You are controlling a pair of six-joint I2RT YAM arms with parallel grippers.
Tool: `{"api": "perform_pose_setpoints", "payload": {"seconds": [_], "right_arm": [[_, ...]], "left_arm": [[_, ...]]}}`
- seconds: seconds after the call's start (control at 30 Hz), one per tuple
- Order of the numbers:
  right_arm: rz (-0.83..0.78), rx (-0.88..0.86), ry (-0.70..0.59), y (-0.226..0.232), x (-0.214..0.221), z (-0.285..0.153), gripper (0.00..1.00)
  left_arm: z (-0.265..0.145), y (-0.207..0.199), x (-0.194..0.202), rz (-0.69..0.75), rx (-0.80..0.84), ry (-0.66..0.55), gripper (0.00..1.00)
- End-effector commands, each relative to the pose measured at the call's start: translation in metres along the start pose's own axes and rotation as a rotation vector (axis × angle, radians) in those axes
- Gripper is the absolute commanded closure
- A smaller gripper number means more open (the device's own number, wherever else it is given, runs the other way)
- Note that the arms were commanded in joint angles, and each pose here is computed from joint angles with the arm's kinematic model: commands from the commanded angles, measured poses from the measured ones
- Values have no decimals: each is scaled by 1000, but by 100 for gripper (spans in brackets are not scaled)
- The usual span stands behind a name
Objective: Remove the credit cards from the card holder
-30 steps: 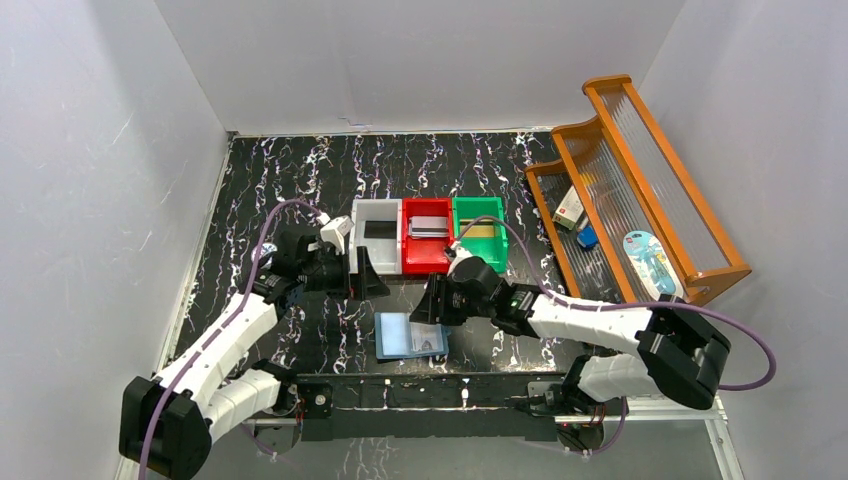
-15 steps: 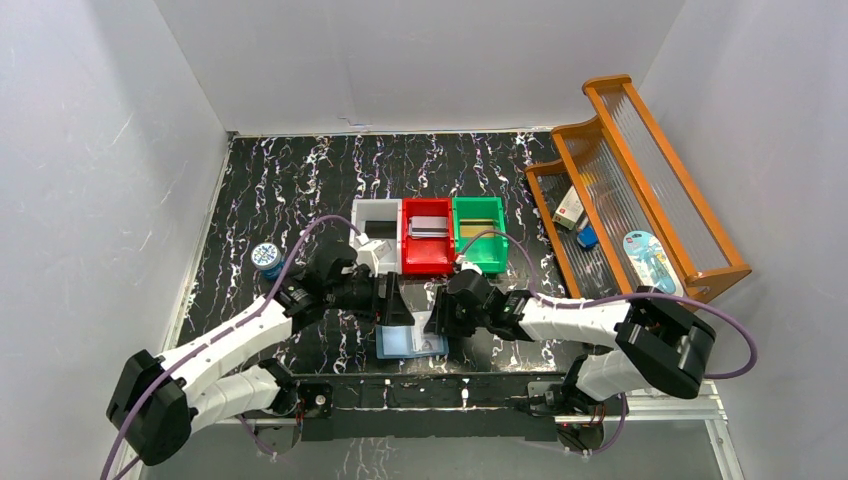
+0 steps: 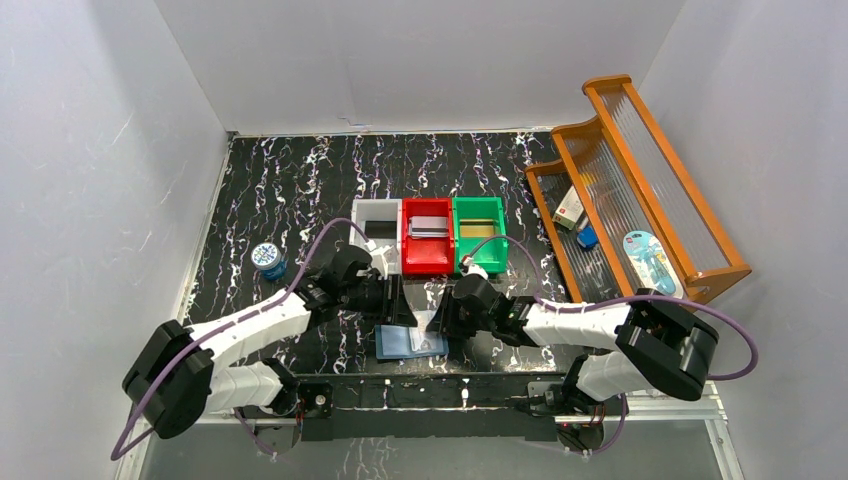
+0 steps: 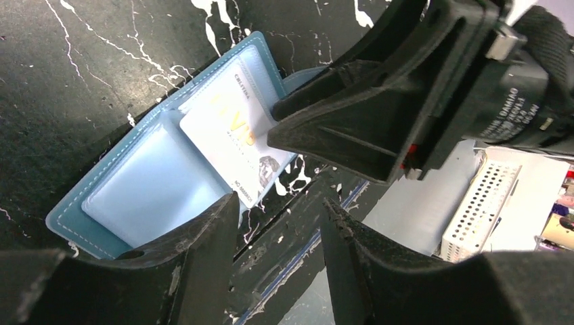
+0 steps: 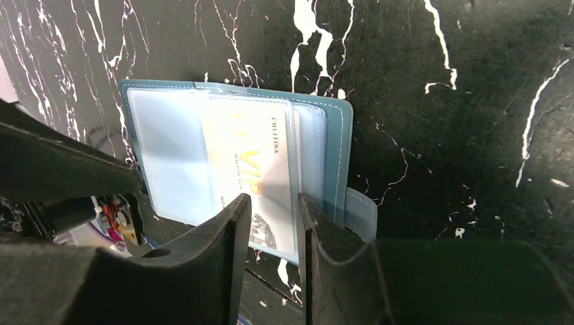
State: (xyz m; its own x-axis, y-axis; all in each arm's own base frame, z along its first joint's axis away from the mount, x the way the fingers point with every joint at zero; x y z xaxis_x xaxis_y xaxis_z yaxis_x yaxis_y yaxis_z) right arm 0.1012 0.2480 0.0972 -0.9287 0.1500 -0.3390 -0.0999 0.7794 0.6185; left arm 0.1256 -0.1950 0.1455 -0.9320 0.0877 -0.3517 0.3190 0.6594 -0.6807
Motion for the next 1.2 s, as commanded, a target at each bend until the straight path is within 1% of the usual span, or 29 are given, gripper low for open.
{"api": "perform_pose_setpoints", "payload": {"seconds": [0.0,0.2,0.33,0.47,0.63,0.83,1.0,1.17], "right_arm": [[-5,103,13,-23,10,4,60],[9,99,11,-27,12,5,61],[24,63,16,-26,14,4,61],[41,52,27,-29,18,3,61],[51,44,15,-31,18,0,61],[41,34,32,-30,19,2,60],[49,18,27,-29,19,1,60],[50,-1,26,-27,19,1,60]], "left_arm": [[10,2,1,-31,-2,0,55],[22,14,7,-108,-59,2,59],[25,27,19,-158,-109,2,57],[27,31,23,-192,-100,-24,58],[31,34,24,-214,-110,-15,59],[35,31,25,-240,-40,-25,66],[38,29,26,-262,15,-30,78],[38,24,24,-262,85,-45,87]]}}
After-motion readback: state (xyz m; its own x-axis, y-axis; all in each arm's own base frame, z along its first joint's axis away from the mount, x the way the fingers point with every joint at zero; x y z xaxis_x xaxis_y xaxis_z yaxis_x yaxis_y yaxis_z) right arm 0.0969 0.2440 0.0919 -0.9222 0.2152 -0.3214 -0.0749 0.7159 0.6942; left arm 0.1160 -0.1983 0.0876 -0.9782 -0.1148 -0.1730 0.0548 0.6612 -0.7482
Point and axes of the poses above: each gripper's point midway between its finger pads, its own z axis out along the fingers, its own y axis along the line the jaws close on, x = y × z, the point moved 9 cm from there along -z, back along the fingers
